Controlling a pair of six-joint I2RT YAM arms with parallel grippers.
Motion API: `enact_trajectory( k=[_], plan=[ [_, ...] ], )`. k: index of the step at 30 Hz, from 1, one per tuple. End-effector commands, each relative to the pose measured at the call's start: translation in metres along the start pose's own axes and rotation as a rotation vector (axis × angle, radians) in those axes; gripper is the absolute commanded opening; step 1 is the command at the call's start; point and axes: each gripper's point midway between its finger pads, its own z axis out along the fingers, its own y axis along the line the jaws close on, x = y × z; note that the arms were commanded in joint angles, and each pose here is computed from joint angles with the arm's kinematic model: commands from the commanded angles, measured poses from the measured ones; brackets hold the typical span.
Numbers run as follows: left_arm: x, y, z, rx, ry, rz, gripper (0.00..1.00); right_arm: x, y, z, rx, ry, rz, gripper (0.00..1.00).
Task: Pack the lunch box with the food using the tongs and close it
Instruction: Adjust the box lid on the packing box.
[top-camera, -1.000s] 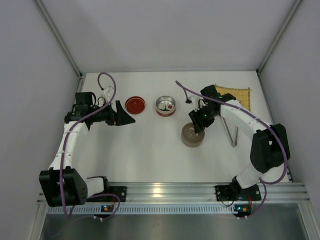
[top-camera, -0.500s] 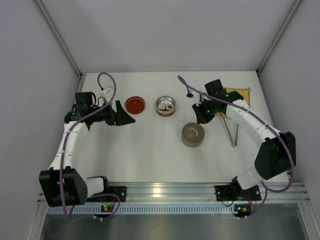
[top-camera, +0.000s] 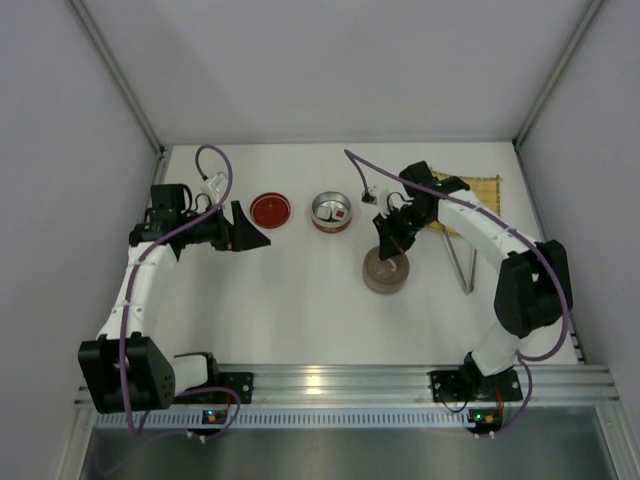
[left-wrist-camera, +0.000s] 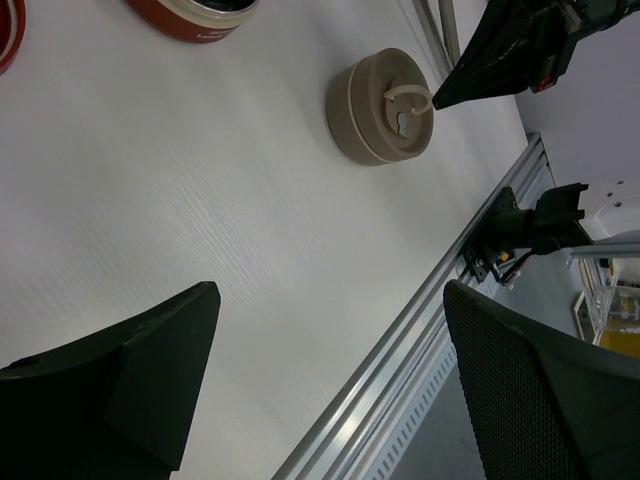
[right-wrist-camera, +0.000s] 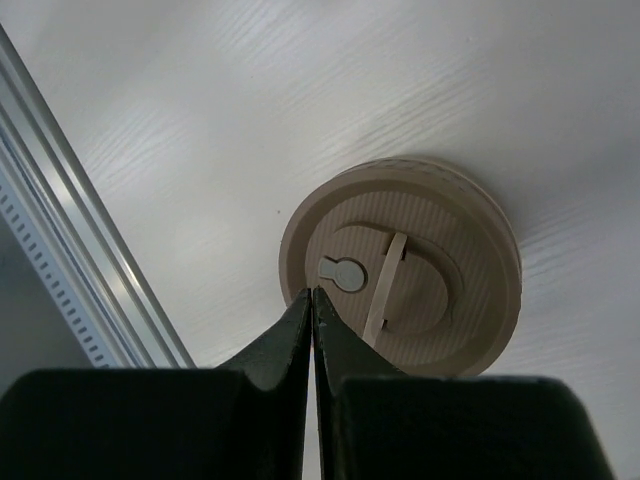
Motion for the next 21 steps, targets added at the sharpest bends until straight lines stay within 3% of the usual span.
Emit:
enact_trajectory(
  k=[1,12,19,21],
  plan=[
    [-0.013,-0.002,-0.001,0.014,-0.028,0.056,0.98,0.002,-0.005,0.003,-0.019,0.016,-0.011,0.00],
    [-0.011,0.005,0.001,-0.005,-0.022,0.067,0.98,0.022,-0.055,0.003,-0.061,0.002,0.138,0.00],
    [-0.018,0.013,0.004,-0.026,-0.032,0.074,0.98,0.029,-0.054,0.002,-0.110,0.002,0.143,0.00],
    [-0.022,0.019,0.005,-0.046,-0.037,0.084,0.98,0.017,-0.048,-0.005,-0.127,-0.037,0.121,0.07]
  ],
)
